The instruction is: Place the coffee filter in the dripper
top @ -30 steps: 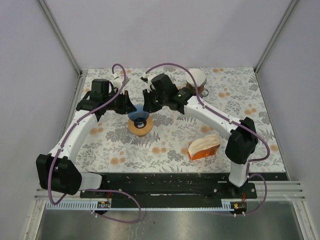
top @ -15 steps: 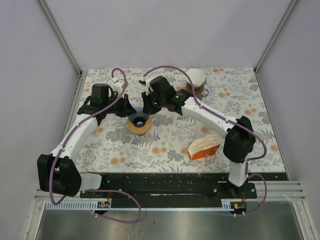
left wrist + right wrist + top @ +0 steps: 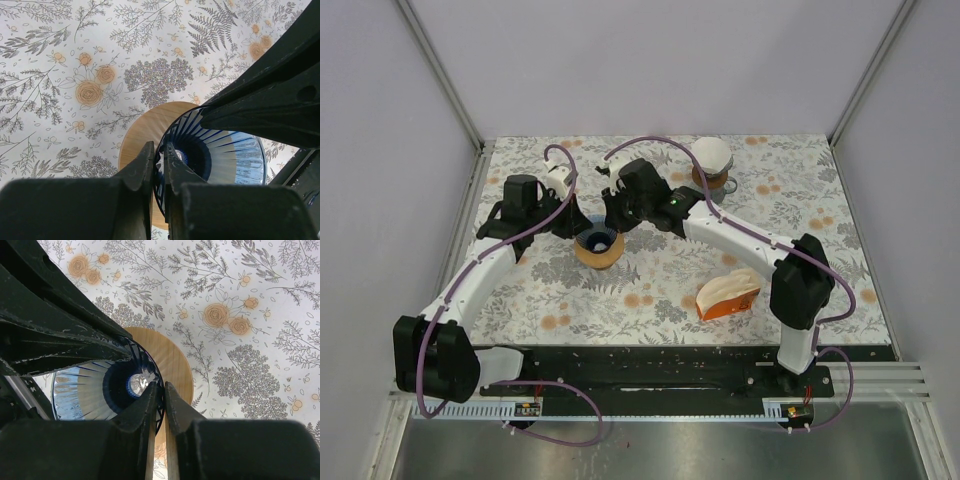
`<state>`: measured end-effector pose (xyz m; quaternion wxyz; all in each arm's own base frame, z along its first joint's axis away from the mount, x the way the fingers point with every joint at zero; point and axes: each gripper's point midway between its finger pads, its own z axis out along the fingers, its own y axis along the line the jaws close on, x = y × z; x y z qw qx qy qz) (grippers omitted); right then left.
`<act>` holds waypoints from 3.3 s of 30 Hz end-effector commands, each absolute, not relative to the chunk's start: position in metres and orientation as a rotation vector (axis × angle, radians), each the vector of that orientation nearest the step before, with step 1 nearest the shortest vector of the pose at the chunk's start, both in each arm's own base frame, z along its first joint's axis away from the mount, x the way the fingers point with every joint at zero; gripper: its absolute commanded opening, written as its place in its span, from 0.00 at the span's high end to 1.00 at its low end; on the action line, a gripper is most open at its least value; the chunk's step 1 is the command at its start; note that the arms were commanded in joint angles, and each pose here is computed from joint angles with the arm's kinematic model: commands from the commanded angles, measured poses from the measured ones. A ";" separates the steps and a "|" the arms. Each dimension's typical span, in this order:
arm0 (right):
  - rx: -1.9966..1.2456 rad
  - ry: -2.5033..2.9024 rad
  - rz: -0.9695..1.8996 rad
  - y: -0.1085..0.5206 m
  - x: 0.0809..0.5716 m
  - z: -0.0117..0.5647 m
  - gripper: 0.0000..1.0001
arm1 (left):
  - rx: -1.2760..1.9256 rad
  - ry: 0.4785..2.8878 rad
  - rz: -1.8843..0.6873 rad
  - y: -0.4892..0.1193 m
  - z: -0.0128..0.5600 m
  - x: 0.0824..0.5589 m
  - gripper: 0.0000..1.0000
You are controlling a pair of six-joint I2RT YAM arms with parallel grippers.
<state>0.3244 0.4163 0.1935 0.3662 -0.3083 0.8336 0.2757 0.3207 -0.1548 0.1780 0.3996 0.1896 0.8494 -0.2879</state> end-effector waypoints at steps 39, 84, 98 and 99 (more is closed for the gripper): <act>-0.668 1.955 0.586 0.320 0.336 0.335 0.23 | 0.664 2.019 -0.643 -0.155 0.294 0.325 0.23; 0.123 1.991 0.250 0.023 0.364 0.308 0.13 | 1.720 1.607 -0.757 -0.481 0.152 0.232 0.69; 0.069 1.973 0.305 0.034 0.361 0.311 0.12 | 1.703 1.655 -0.804 -0.488 0.137 0.227 0.79; 0.071 1.975 0.300 0.033 0.362 0.310 0.12 | 1.708 1.662 -0.812 -0.487 0.135 0.225 0.79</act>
